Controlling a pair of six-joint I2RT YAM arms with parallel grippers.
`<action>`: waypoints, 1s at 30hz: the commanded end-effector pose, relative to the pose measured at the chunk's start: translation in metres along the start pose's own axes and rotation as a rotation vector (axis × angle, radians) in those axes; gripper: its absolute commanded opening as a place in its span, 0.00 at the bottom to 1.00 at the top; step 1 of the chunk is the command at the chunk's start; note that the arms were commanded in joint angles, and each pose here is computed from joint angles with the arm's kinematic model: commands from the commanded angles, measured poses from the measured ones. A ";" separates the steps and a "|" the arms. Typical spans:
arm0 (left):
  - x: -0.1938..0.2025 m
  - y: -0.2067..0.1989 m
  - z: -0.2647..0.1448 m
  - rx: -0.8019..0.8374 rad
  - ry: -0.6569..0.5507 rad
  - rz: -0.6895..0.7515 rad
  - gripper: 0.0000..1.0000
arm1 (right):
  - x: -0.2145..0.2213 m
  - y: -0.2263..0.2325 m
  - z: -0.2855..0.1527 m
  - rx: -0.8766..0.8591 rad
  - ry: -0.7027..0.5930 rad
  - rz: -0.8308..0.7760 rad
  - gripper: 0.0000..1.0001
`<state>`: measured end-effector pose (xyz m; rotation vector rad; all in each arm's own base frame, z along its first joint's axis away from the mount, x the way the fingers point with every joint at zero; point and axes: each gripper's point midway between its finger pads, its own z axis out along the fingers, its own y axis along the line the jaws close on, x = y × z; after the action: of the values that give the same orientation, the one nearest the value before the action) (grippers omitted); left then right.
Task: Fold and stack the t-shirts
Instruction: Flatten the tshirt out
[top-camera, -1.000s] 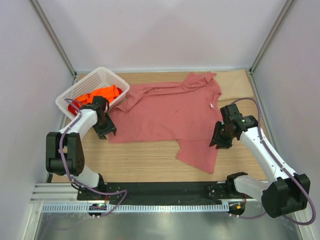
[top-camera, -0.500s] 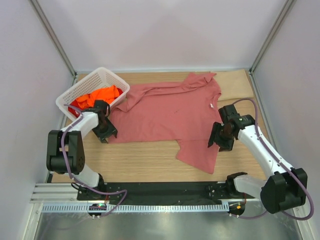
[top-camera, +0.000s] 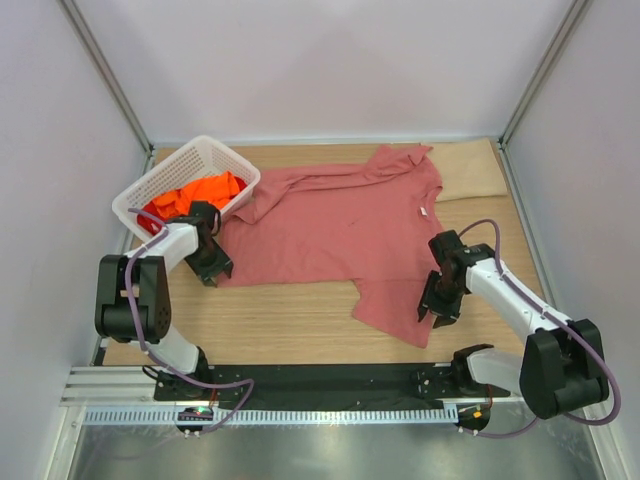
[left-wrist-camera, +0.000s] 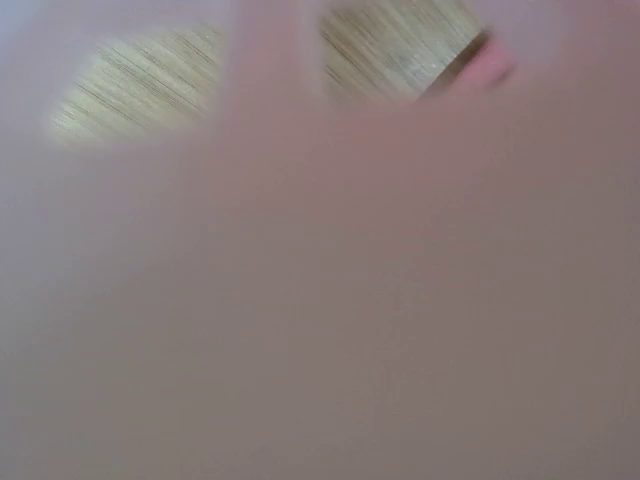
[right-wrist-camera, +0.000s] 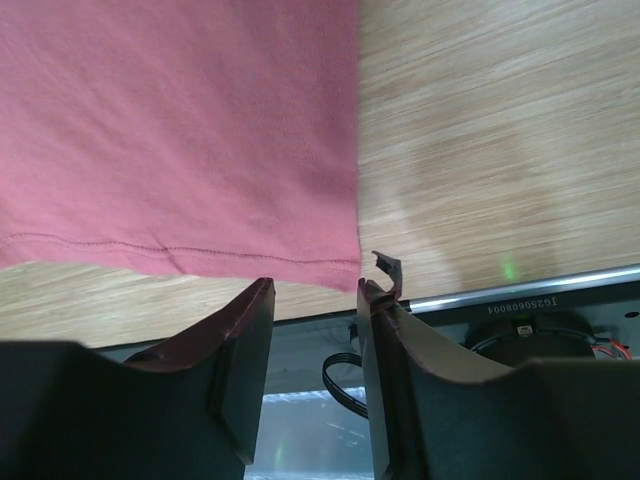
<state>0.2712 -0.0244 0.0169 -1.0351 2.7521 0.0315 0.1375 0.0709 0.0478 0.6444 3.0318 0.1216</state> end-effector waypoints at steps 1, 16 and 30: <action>0.001 0.006 0.002 -0.026 0.014 0.002 0.45 | 0.004 0.002 0.005 -0.003 0.003 0.027 0.47; 0.008 0.011 0.003 -0.023 0.017 0.001 0.42 | 0.013 -0.006 0.015 0.036 0.021 0.019 0.53; -0.017 0.009 -0.010 -0.038 -0.052 0.058 0.10 | 0.015 -0.005 0.031 0.053 0.046 0.061 0.52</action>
<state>0.2684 -0.0178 0.0164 -1.0029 2.7706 0.0680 0.1176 0.0716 0.0199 0.7240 3.0923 0.0500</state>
